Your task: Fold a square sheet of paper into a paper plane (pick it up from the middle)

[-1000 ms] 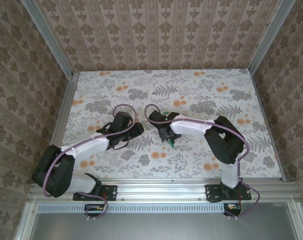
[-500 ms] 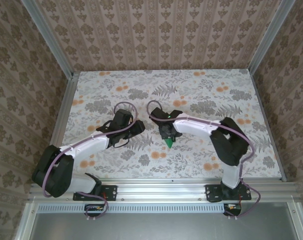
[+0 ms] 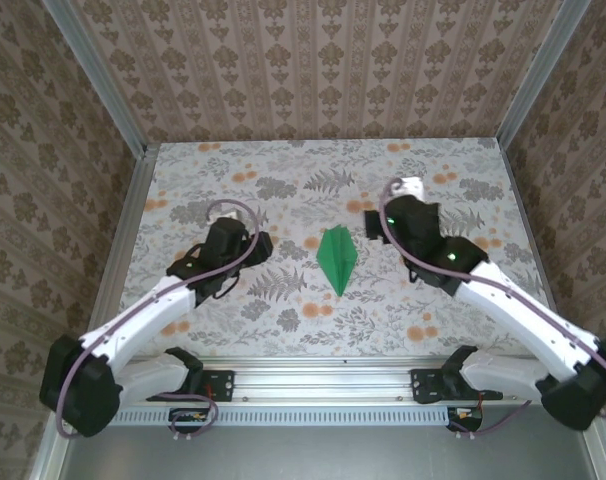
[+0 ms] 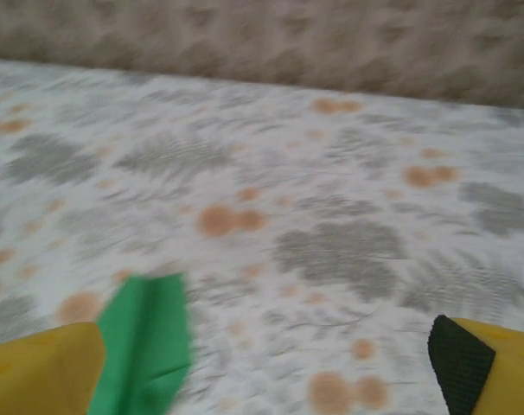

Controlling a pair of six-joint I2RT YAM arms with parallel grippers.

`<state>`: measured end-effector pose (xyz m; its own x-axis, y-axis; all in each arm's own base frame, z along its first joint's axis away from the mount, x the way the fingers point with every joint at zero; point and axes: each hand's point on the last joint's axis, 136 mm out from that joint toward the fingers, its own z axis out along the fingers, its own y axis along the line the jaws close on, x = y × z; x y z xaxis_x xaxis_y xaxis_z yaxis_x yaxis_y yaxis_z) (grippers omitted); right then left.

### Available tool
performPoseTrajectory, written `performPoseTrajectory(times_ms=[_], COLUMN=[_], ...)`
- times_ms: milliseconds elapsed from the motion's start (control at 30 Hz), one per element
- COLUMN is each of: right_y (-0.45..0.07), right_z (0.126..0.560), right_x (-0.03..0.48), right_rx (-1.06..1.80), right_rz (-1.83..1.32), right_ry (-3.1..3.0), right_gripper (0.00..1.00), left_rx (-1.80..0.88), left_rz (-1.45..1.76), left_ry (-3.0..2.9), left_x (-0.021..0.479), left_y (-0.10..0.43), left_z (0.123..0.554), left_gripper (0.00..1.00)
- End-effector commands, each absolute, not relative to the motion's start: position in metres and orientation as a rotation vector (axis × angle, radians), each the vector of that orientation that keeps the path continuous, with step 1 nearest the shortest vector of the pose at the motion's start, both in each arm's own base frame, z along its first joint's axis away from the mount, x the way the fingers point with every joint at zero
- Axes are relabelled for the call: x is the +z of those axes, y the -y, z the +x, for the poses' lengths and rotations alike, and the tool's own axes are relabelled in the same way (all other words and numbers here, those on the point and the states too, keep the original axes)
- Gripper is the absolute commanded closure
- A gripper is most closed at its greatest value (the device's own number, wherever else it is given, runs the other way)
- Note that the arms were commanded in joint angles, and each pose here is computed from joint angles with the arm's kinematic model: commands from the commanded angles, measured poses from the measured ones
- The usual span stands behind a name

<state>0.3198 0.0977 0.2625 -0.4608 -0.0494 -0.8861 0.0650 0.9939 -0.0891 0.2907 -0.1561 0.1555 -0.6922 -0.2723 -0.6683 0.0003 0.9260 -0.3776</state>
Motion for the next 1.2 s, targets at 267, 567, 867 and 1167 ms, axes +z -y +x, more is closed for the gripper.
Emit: performPoseTrajectory(times_ms=[267, 567, 867, 1167], right_y=[0.022, 0.006, -0.005, 0.025], right_z=[0.367, 0.413, 0.391, 0.394], right_x=[0.132, 0.109, 0.104, 0.104], right_rx=[-0.342, -0.190, -0.061, -0.191], right_rz=[0.223, 0.081, 0.012, 0.199], right_ry=[-2.078, -1.956, -1.838, -1.840], right_gripper=[0.00, 0.00, 0.00, 0.00], left_rx=[0.256, 0.242, 0.112, 0.064], left_rz=[-0.386, -0.252, 0.012, 0.086], left_ry=[-2.174, -2.075, -1.947, -1.963], left_x=[0.144, 0.123, 0.118, 0.092], left_y=[-0.028, -0.041, -0.006, 0.003], left_z=[0.307, 0.338, 0.382, 0.399], left_gripper=[0.01, 0.00, 0.02, 0.00])
